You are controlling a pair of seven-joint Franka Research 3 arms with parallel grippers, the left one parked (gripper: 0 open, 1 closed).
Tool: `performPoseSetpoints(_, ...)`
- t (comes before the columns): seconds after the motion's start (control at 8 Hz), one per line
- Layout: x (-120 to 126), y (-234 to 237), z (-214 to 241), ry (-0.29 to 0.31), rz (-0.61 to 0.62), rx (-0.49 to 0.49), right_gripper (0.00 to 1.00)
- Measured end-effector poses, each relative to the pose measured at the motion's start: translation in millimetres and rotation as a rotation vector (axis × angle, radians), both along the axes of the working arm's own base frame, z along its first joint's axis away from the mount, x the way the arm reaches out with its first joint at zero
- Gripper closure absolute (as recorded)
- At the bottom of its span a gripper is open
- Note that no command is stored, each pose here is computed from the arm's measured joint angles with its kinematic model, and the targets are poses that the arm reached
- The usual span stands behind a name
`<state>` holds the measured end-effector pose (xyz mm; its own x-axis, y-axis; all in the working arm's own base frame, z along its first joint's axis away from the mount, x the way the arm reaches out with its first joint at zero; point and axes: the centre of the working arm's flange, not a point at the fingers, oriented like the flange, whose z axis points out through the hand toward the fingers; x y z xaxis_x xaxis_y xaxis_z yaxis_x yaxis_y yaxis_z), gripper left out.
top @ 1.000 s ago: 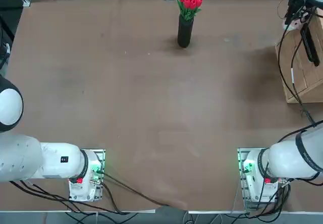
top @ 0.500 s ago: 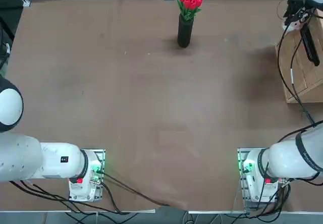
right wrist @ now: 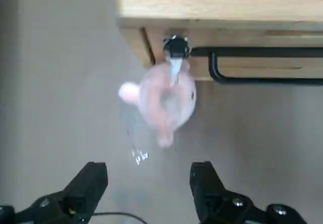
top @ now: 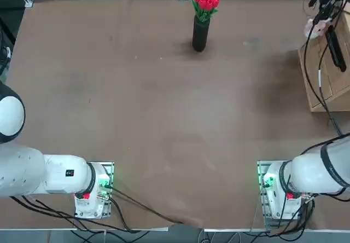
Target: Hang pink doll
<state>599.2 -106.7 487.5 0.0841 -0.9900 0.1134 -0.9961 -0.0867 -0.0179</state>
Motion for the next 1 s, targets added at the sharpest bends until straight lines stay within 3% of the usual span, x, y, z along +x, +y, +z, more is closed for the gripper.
performPoseSetpoints(0.38, -0.9, 77.3, 70.1, 0.076, 0.536, 0.041, 0.0)
performPoseSetpoints(0.75, -13.5, 95.7, 88.6, 0.209, 1.081, 0.089, 0.0)
performPoseSetpoints(1.0, -20.7, 102.8, 92.2, 0.263, 1.302, 0.13, 0.0)
